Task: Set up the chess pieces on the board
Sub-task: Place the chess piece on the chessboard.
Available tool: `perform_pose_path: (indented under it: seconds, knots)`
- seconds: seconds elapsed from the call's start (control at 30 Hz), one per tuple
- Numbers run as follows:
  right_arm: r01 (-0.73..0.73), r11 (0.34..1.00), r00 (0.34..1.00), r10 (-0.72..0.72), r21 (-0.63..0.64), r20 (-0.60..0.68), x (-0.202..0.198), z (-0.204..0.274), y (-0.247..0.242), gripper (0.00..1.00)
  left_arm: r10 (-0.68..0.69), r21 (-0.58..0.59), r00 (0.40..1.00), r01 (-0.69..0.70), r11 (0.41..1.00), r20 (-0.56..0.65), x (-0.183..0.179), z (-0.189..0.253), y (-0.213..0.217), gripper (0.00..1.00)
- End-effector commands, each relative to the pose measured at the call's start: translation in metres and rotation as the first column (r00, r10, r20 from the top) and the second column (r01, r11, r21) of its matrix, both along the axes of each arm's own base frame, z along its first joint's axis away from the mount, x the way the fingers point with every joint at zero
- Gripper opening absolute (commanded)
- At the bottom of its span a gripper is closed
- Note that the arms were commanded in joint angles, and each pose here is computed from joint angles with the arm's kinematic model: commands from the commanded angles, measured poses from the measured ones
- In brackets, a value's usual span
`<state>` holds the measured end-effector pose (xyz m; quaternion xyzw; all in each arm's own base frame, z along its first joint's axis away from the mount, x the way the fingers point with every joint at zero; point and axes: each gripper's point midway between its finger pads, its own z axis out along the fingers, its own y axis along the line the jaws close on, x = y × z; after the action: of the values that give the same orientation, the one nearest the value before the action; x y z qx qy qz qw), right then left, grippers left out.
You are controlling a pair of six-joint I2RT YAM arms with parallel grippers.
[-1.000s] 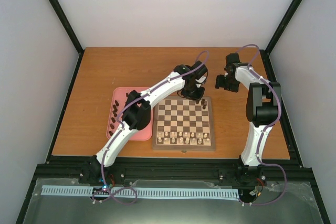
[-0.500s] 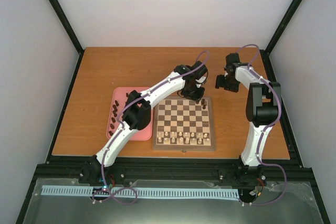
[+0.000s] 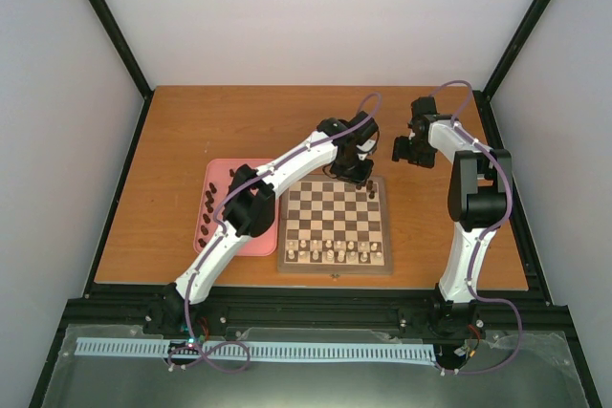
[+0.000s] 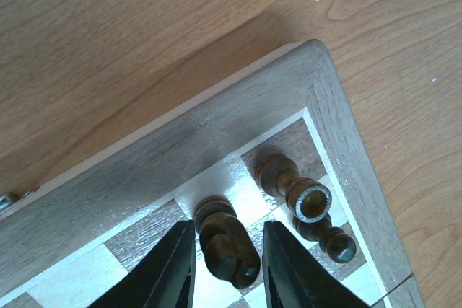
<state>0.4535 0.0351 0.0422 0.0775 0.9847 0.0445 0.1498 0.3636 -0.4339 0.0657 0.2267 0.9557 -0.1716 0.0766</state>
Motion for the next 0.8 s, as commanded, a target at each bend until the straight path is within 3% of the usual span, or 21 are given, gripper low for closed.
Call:
perform_pose_path:
  seconds: [0.0, 0.3, 0.77]
  knots:
    - [-0.016, 1.0, 1.0, 0.016, 0.006, 0.016, 0.006, 0.003, 0.005, 0.72, -0.021, -0.051, 1.0, 0.021, 0.998, -0.001, -0.001, 0.009, -0.012, 0.28]
    - [-0.018, 1.0, 1.0, 0.018, 0.011, 0.015, 0.005, 0.003, 0.006, 0.72, -0.026, -0.08, 0.999, 0.023, 0.997, -0.037, -0.007, 0.005, -0.019, 0.29]
    - [-0.02, 1.0, 1.0, 0.019, 0.014, 0.013, 0.004, 0.001, 0.006, 0.72, -0.011, -0.016, 1.0, 0.011, 1.0, 0.011, 0.0, 0.002, -0.007, 0.3]
